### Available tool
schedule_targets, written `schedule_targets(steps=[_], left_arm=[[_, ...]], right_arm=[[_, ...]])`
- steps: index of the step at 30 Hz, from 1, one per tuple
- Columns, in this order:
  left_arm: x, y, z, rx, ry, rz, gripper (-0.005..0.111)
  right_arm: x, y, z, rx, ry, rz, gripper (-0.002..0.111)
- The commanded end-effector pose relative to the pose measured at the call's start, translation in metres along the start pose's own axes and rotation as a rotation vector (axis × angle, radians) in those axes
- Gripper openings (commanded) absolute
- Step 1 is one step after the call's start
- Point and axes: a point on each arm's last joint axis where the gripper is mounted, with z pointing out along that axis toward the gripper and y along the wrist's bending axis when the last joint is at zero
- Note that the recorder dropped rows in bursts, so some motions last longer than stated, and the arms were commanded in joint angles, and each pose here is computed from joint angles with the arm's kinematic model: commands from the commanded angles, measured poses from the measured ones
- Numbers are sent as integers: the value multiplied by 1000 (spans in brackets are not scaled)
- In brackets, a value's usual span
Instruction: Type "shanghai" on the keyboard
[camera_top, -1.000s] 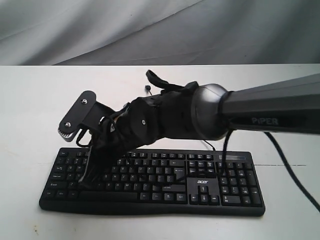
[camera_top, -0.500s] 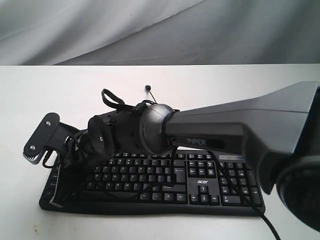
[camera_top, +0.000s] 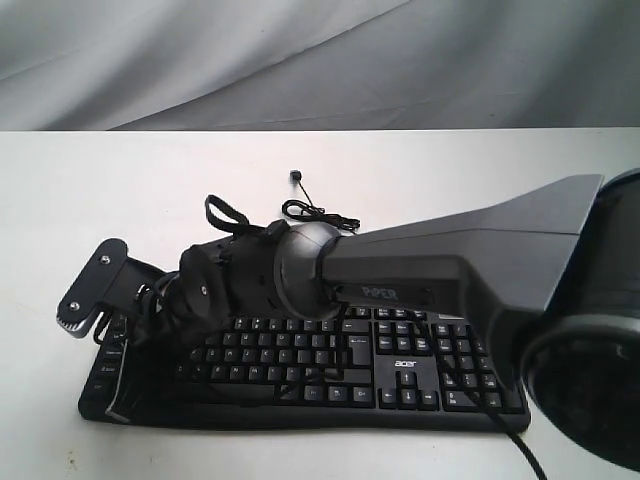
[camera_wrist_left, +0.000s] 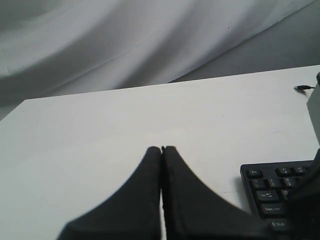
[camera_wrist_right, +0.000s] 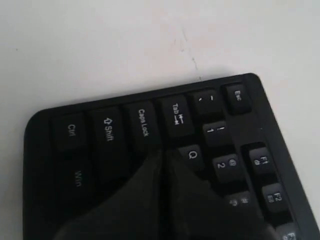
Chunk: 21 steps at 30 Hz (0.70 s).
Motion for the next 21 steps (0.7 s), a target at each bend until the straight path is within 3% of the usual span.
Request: schedule_targets(steps=[1, 10, 16, 21], left_arm=[[0, -1, 0, 8, -11, -5, 0], [0, -1, 0, 8, -11, -5, 0], [0, -1, 0, 8, -11, -5, 0], [0, -1, 0, 8, -11, -5, 0]], right_arm=[[-1, 1, 2, -2, -5, 11, 0], [-14, -11, -32, 17, -29, -5, 0], [22, -25, -89, 70, -8, 91, 0], [52, -30, -109, 105, 14, 151, 0]])
